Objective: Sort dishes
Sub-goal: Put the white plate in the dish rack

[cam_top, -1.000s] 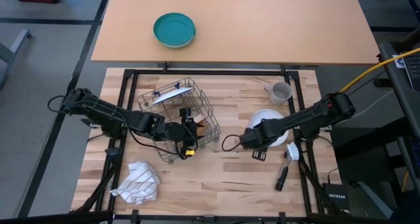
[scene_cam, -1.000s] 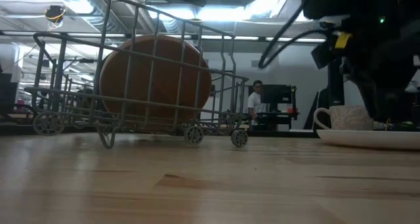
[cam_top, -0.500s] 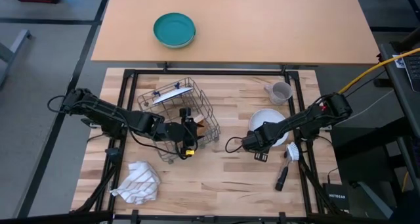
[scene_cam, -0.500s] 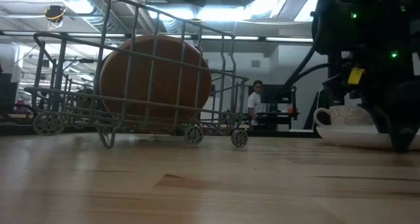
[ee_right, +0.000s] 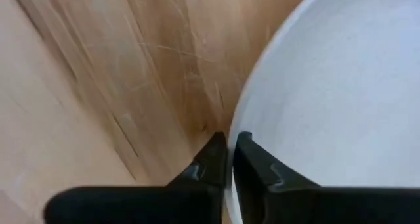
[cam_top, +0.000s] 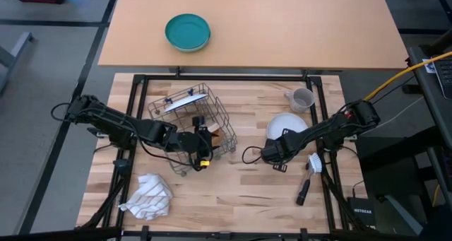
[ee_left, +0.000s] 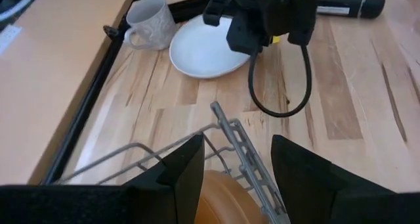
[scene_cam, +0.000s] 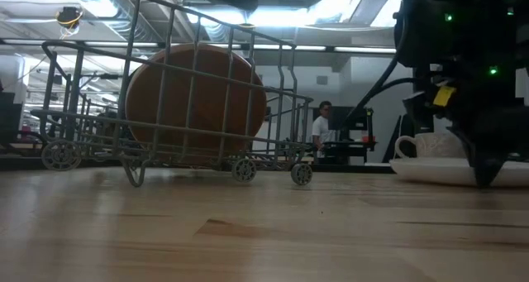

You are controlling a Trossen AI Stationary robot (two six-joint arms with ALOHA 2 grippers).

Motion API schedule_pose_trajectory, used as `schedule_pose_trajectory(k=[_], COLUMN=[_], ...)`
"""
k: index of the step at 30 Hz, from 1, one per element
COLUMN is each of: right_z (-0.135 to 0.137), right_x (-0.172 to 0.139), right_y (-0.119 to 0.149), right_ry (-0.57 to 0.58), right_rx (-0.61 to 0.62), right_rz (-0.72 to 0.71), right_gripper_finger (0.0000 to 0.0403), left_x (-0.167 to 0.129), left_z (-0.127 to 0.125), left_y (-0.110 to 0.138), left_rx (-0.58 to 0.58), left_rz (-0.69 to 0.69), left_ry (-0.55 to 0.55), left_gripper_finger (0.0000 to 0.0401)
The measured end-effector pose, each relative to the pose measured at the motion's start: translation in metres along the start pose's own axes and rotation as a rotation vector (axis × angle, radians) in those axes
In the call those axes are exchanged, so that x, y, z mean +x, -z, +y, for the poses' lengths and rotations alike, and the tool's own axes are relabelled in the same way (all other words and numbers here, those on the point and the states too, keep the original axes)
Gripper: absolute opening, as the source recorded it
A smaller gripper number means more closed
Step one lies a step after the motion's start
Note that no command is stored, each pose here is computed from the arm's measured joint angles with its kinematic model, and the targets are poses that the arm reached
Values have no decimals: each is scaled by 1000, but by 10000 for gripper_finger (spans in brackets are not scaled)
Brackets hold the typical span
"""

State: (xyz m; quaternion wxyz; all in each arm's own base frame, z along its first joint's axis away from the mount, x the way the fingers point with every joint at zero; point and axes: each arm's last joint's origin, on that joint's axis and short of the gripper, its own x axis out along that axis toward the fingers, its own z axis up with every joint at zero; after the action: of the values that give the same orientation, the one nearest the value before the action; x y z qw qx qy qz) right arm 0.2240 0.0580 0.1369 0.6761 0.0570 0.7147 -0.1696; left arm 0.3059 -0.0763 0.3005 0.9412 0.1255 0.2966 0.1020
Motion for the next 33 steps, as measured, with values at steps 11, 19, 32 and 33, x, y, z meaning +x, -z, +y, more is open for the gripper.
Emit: schedule_pose_trajectory(k=[11,19,32,33], right_z=[5,7,0,1], right_x=[-26,-51,-125,-131], right_y=[-16,-25,-35,-37], right_ry=[11,24,117,114], right_rx=[-31,-90,-202,-217], right_rz=[-63,-85,-114,-134], right_gripper_finger=[11,9,9,9], left_x=[1,1,-22,-25], left_z=[2,2,16,17], left_y=[3,3,-3,-4], left_rx=[-44,-57,-251,-263], left_rz=[31,30,-27,-33], left_ry=[-9,-14,-19,-25], left_gripper_finger=[166,166,166,166])
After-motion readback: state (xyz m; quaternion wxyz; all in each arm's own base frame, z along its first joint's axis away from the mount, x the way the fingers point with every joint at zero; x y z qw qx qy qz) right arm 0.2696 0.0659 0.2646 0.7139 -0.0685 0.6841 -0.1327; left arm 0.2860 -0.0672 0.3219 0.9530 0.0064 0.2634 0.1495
